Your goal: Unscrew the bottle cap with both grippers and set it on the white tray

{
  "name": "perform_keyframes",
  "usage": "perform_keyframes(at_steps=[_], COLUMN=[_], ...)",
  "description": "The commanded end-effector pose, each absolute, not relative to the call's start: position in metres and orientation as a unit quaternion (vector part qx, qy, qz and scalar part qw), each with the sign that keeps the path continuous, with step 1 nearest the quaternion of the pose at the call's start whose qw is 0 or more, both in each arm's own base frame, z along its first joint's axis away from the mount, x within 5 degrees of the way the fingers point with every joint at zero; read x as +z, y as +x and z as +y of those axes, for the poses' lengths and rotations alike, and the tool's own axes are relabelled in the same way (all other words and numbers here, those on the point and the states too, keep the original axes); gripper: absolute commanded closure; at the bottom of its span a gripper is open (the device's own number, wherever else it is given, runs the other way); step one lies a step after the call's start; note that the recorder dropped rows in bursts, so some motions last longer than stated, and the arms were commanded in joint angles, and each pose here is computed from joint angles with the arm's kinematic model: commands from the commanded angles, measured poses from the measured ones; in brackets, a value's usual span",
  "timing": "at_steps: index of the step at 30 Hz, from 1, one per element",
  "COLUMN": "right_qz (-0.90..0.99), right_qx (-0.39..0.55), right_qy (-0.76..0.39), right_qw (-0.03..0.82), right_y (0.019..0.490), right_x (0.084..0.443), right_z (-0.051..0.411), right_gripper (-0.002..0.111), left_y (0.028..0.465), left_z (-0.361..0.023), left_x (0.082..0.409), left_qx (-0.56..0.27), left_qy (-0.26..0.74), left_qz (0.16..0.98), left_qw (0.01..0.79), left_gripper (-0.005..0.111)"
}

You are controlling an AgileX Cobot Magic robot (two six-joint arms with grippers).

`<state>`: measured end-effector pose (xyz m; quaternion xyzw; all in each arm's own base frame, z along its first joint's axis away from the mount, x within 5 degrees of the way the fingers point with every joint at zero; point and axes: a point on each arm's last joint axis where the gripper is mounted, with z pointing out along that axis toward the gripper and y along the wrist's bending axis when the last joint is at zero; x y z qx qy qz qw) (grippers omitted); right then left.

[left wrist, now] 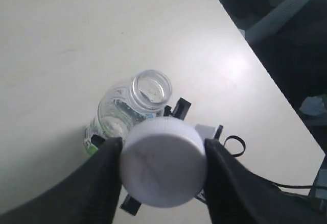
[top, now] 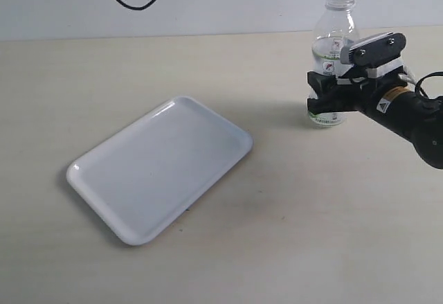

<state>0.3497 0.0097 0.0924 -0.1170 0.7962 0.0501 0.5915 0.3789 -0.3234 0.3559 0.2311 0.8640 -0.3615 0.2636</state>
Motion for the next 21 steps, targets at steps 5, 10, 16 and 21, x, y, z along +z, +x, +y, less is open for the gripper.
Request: perform_keyframes(at_steps=[5, 10, 16, 21], right_qz=[0.794, 0.79, 0.792, 0.796], right_qx=[0.031, 0.031, 0.03, 0.029], right_qy=[-0.027, -0.023, -0.019, -0.019], right_qw=[0.606, 0.612, 0.609, 0.604], right_y=[0.373, 0.38, 0.38, 0.38], right_x=[0.104, 0.101, 0.1, 0.099], right_z=[-0.005, -0.005, -0.006, -0.006], right_gripper=[0.108, 0.108, 0.108, 0.108], left_y=[0.344, 0.351, 0.346, 0.345], left_z=[-0.294, -0.281, -0.277, -0.268], left_x=[0.405, 0.391, 0.312, 0.252], left_qx=[-0.289, -0.197, -0.156, -0.134], left_qy=[0.362, 0.37, 0.411, 0.381], left_qz=[0.837, 0.859, 0.881, 0.888], left_qw=[0.292, 0.295, 0.177, 0.219], left_gripper=[0.107, 0.107, 0.107, 0.107])
